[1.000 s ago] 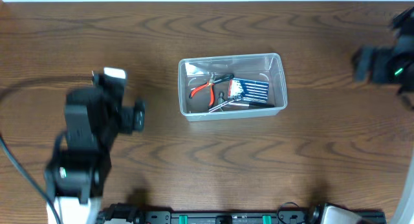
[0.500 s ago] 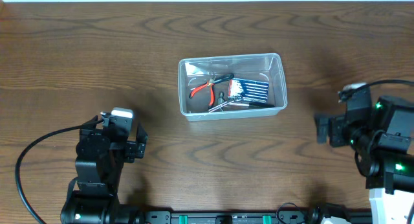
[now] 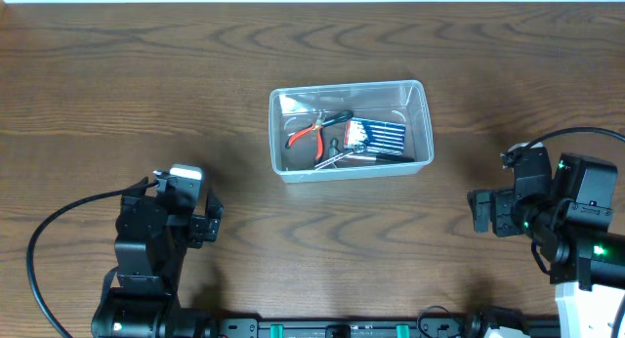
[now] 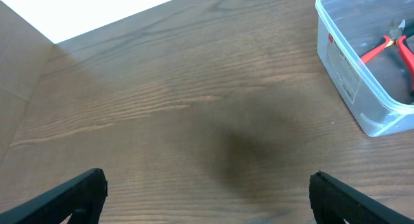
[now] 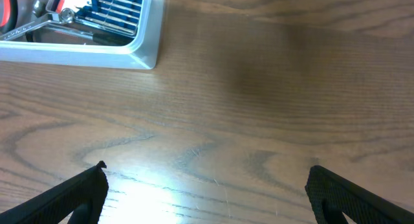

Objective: Pack container

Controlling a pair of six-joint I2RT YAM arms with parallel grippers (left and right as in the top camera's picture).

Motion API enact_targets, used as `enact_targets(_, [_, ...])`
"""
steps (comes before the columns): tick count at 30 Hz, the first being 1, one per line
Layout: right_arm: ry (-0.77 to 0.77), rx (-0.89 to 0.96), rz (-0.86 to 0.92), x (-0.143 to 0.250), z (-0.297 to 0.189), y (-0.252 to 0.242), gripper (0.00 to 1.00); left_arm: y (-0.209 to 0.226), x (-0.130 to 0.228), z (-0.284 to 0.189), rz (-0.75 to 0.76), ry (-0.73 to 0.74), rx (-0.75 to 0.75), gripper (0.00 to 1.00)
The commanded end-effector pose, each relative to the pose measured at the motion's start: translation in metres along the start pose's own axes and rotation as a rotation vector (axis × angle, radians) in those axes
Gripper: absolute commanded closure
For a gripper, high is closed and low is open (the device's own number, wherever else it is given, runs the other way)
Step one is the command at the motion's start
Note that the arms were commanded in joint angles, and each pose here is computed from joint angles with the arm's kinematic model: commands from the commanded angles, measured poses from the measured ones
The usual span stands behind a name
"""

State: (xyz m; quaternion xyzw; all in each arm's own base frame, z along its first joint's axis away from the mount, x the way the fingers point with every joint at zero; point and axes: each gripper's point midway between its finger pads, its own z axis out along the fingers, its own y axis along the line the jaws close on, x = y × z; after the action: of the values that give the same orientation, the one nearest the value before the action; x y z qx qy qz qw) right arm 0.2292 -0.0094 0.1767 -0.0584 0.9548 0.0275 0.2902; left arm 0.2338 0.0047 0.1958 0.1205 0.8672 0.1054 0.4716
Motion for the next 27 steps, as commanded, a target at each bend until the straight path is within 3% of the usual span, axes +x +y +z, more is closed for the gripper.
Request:
enact_targets(1, [0.004,-0.013,-0.023,0.001,0.001,0.004,0.01,0.001,0.000,-0.001,0.007,-0.003,-0.006,0.02])
enact_targets(7, [-0.044,0.040,-0.049,-0.001,-0.012,0.000,0.01,0.001,0.000,-0.001,0.007,-0.003,-0.006,0.02])
enact_targets(15, [-0.425,0.036,-0.197,0.000,-0.052,0.034,0.01,0.001,0.000,-0.001,0.007,-0.003,-0.006,0.02])
enact_targets(27, [-0.789,0.047,-0.272,-0.011,0.026,0.041,0.01,0.001,0.000,-0.001,0.007,-0.002,-0.006,0.02])
